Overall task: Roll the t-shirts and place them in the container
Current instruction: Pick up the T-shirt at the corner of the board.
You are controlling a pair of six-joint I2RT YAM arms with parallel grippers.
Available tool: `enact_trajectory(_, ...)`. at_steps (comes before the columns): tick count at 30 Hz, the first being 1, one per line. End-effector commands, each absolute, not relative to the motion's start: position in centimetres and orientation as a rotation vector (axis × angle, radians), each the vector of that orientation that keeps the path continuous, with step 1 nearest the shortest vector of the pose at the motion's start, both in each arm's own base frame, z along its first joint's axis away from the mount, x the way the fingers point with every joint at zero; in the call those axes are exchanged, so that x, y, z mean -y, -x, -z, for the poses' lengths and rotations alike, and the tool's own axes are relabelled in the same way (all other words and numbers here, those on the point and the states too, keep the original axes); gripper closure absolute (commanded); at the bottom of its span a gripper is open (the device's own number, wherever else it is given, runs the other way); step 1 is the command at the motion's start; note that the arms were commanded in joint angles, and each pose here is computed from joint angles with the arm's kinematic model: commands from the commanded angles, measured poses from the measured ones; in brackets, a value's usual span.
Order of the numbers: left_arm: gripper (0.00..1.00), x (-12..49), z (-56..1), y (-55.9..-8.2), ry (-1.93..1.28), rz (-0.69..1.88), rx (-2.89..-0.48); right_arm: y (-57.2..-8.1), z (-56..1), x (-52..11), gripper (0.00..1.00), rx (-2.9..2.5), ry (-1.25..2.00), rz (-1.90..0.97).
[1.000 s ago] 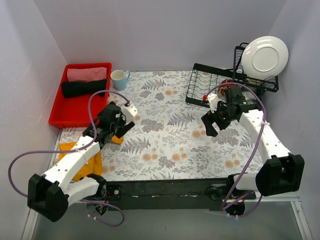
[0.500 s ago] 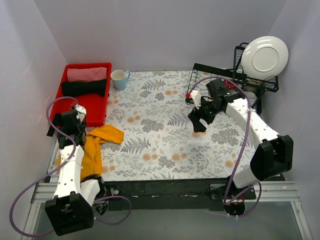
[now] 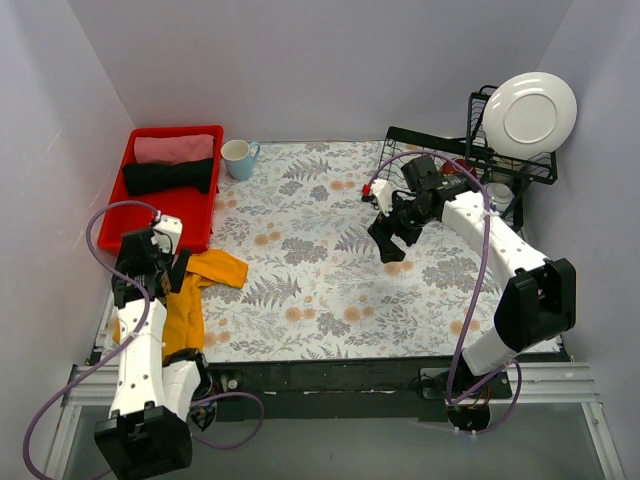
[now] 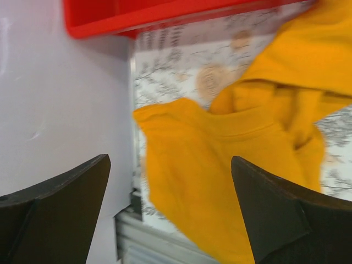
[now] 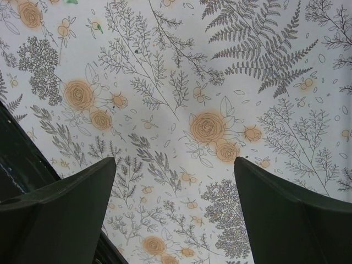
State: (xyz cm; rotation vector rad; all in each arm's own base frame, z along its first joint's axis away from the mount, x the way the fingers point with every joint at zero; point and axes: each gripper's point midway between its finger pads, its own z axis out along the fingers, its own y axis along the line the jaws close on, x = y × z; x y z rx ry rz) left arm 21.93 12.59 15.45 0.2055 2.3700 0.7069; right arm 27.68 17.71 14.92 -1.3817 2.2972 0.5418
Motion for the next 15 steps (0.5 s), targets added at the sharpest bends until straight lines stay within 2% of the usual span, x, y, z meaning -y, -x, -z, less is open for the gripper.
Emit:
enact_trajectory(1,0.11,-8.9,-11.0,-22.6,-0.262,-0.42,-2.492,-28.3,-16.3,-18.4,0.04,-2.25,1.376,-0.539)
enact_trajectory(5,0.23,-8.9,-6.5,-20.9,-0.274,-0.377,-2.707,-27.9,-16.1,-18.0,0.04,-2.253,1.378,-0.52)
enact_trajectory(11,0.37,-7.8,-5.3,-21.0,-0.313,-0.27,-2.767,-26.8,-15.8,-17.5,0.04,-2.257,1.383,-0.52)
enact_trajectory(12,0.57,-7.6,-5.1,-21.0,-0.315,-0.244,-2.787,-26.8,-15.9,-17.4,0.04,-2.25,1.38,-0.512)
enact_trajectory(13,0.65,-6.9,-4.8,-20.6,-0.326,-0.178,-2.824,-26.9,-16.0,-17.4,0.04,-2.249,1.38,-0.509)
enact_trajectory(15,0.82,-6.2,-7.1,-22.8,-0.313,-0.113,-2.763,-27.2,-16.4,-17.4,0.04,-2.237,1.373,-0.492)
